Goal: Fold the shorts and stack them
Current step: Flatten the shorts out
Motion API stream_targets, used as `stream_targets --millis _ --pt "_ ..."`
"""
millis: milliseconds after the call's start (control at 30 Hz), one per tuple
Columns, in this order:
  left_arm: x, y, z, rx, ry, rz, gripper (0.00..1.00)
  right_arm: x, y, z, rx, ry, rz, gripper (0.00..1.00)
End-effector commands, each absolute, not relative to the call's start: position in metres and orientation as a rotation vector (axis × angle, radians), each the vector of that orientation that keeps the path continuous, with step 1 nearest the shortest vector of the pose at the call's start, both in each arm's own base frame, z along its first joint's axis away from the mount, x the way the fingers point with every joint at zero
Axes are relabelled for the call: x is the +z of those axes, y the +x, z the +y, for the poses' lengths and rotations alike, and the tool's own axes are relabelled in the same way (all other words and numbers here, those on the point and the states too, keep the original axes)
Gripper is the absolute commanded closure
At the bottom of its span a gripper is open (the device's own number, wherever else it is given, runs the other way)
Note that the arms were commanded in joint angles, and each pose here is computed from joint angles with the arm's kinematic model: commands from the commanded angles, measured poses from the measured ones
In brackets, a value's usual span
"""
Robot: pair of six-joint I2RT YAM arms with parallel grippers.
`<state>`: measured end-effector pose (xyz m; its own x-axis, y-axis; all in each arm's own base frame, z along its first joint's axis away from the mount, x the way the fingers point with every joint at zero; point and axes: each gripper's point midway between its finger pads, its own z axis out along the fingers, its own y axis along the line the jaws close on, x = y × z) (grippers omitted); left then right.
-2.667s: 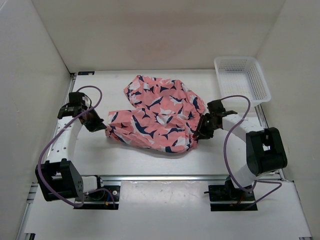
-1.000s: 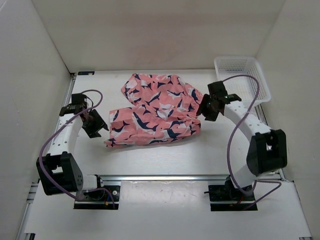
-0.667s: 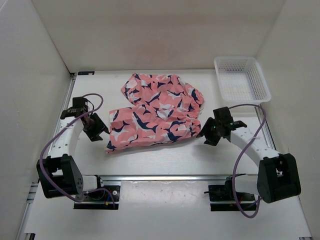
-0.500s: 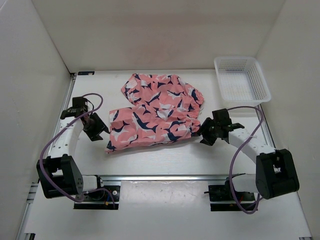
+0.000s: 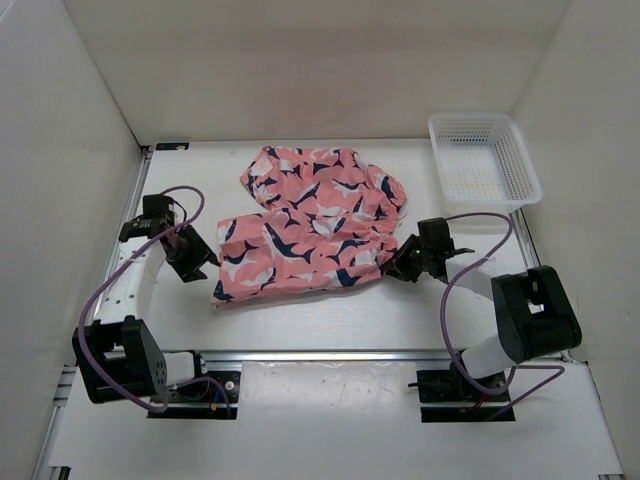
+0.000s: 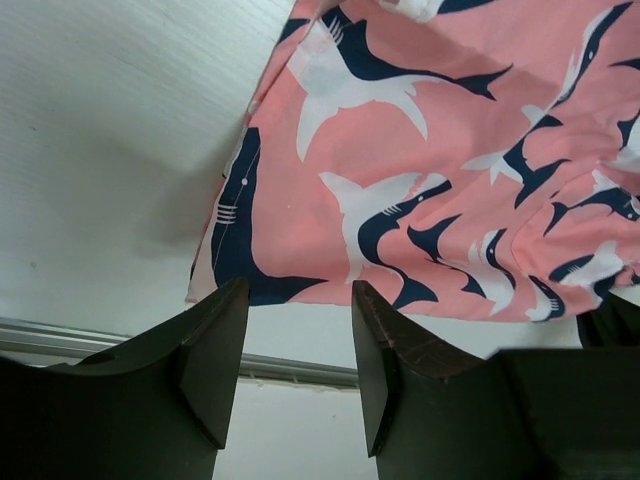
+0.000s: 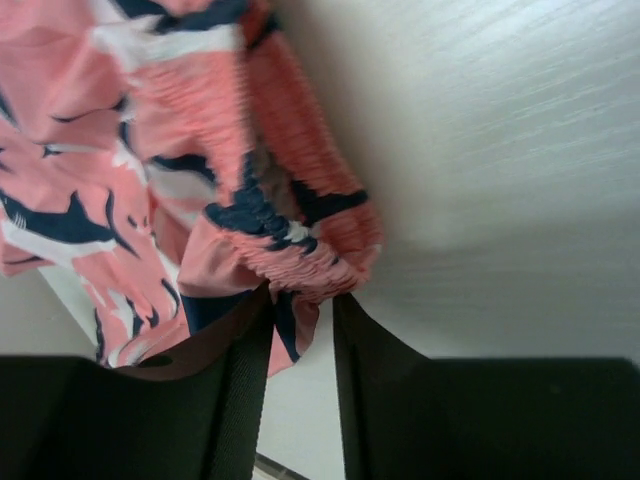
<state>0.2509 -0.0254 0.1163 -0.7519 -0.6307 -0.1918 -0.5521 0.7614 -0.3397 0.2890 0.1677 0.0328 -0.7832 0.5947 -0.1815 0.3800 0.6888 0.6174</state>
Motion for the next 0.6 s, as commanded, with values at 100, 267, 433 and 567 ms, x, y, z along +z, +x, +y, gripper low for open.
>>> stream_targets --millis 100,267,433,567 --pt "0.132 0.225 -0.037 -0.462 -0.936 2.638 0.4 0.04 0.311 0.17 0.803 0.742 2.488 0.96" --pt "0.105 0.184 -0.043 -0.435 -1.122 2.708 0.34 0.047 0.309 0.16 0.722 0.746 2.501 1.0" --pt "0.088 0.159 -0.062 -0.509 -1.241 2.714 0.31 0.059 0.315 0.162 0.727 0.727 2.489 1.0" --pt "0.076 0.16 -0.066 -0.553 -1.246 2.7 0.34 0.063 0.317 0.162 0.723 0.716 2.492 1.0"
